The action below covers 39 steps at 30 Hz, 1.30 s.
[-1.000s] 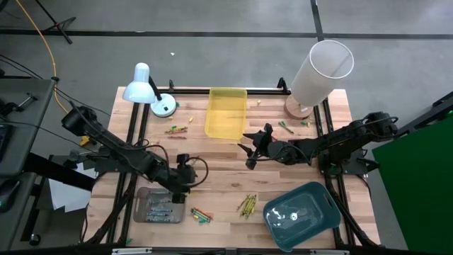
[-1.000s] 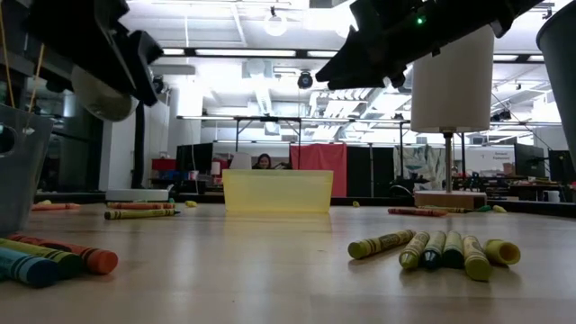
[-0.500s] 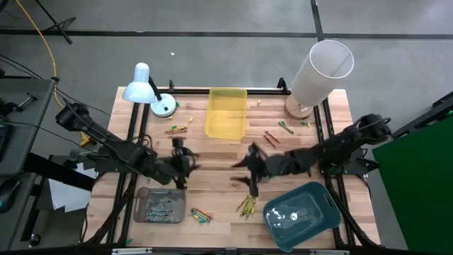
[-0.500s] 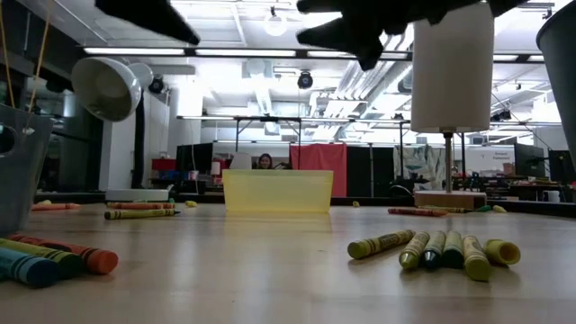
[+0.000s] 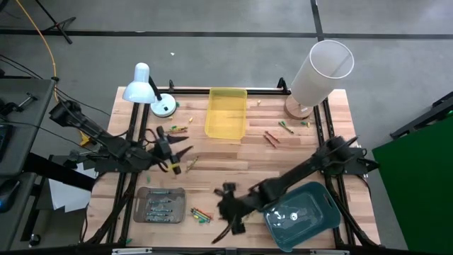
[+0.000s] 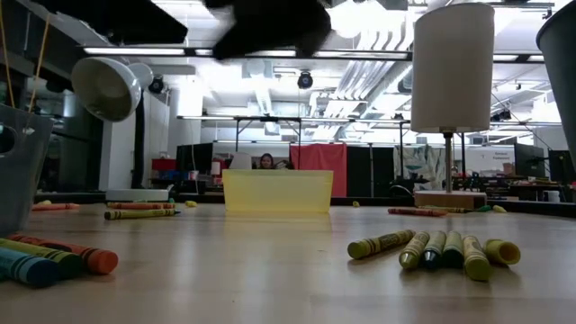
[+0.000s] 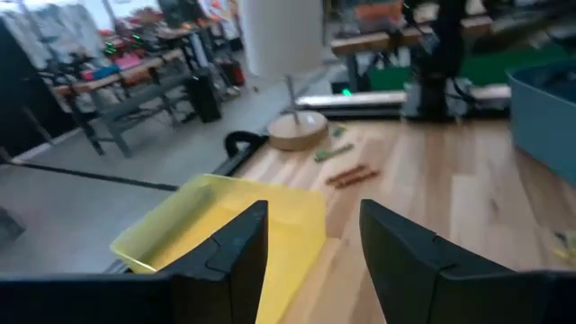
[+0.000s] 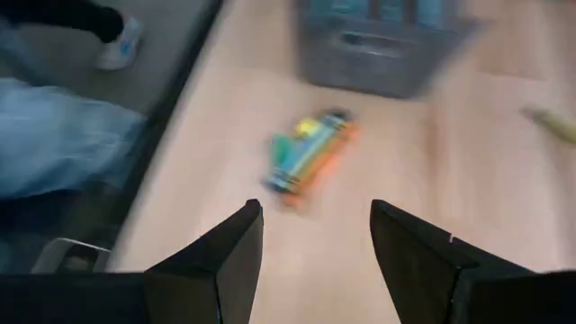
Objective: Sort crayons
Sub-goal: Put the blue crayon into the black bin
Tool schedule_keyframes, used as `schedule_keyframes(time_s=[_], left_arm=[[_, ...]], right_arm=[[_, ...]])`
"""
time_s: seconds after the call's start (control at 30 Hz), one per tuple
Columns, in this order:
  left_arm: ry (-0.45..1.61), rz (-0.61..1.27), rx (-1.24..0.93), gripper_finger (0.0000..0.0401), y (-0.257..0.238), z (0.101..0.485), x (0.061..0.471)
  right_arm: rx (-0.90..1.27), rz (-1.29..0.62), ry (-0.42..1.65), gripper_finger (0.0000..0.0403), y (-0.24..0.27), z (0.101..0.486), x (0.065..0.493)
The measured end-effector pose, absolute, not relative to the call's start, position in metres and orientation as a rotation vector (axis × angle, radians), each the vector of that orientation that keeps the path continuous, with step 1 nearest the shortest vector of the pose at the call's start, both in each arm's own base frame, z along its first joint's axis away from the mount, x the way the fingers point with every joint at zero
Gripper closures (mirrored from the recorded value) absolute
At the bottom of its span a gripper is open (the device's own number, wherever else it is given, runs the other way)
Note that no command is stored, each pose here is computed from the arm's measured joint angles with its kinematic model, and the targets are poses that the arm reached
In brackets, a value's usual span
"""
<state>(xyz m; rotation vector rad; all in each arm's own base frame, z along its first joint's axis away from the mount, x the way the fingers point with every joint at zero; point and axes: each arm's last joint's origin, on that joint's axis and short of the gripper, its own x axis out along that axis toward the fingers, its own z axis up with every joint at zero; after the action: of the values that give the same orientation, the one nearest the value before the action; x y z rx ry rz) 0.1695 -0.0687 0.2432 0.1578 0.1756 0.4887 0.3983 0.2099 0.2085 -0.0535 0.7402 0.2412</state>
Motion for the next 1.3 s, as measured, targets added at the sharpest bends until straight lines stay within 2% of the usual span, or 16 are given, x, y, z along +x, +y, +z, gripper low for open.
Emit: schedule_keyframes(time_s=[0.2,0.43,0.57,0.8,1.03,1.17,1.3], left_arm=[[0.113,0.496,0.103,0.024,-0.064,0.256,0.159],[0.094,0.467,0.139,0.024,-0.065,0.263,0.151],[0.091,0.467,0.153,0.0239,-0.064,0.264,0.149],[0.095,0.468,0.183,0.024,-0.064,0.265,0.149],[0.085,0.473,0.148,0.024,-0.064,0.265,0.149],[0.075,0.476,0.097,0.024,-0.064,0.265,0.149],[0.069,0.464,0.023,0.024,-0.066,0.263,0.148]], right_arm=[[-0.015,0.375,0.824,0.0203,0.229,0.198,0.426],[0.02,0.511,0.948,0.0203,0.24,0.18,0.443],[0.003,0.622,0.941,0.0203,0.237,0.174,0.451],[-0.109,0.656,0.908,0.0203,0.219,0.166,0.462],[-0.15,0.564,0.859,0.0206,0.208,0.162,0.472],[-0.149,0.564,0.82,0.0233,0.21,0.158,0.476],[-0.139,0.555,0.764,0.0296,0.214,0.163,0.478]])
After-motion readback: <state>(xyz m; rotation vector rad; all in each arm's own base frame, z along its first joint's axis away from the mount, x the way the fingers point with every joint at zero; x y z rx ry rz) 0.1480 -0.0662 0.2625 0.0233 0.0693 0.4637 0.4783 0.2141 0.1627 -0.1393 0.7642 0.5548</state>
